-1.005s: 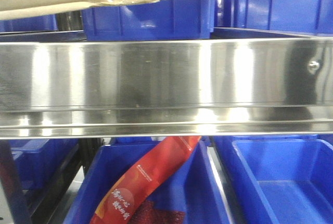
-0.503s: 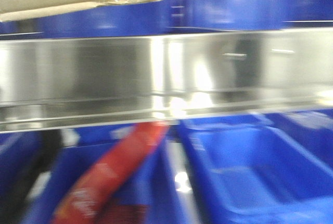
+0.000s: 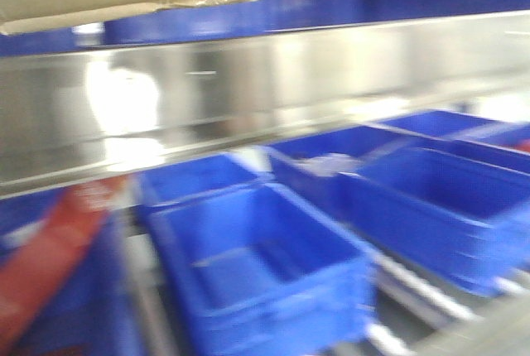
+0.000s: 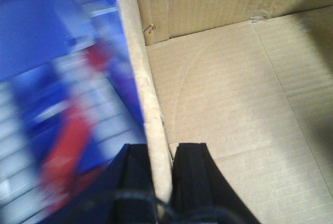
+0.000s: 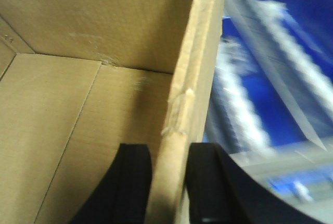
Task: Grab carton from right shelf to conveyor
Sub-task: 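Hold the carton in both grippers while the base turns away from the shelf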
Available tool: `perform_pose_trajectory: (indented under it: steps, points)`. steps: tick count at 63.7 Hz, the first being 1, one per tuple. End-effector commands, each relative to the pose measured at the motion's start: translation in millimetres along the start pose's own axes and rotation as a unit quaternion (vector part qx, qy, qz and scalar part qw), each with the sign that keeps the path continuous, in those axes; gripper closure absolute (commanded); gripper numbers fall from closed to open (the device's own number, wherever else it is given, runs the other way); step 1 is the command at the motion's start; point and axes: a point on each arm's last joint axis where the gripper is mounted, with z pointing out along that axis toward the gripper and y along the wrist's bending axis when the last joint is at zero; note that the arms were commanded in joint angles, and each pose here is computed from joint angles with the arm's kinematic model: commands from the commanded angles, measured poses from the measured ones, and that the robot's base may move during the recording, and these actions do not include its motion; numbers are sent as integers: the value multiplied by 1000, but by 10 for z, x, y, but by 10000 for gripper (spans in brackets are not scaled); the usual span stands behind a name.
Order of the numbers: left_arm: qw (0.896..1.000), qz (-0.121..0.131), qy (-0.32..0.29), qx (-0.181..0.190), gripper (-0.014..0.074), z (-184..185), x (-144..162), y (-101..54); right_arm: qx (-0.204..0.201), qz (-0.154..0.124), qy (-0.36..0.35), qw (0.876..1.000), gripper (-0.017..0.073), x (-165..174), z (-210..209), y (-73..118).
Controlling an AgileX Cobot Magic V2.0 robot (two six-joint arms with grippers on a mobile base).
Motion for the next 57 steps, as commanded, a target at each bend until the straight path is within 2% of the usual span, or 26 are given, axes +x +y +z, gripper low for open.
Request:
perform_pose_trajectory:
  steps: [1,57]
  points:
    - [1000,1,-6,18,610,-60,-1,-24,8,-5,-54,998,629,-97,-75,-12]
    - [1000,1,-6,17,610,-56,-2,-23,8,-5,-54,998,629,-97,-75,-12]
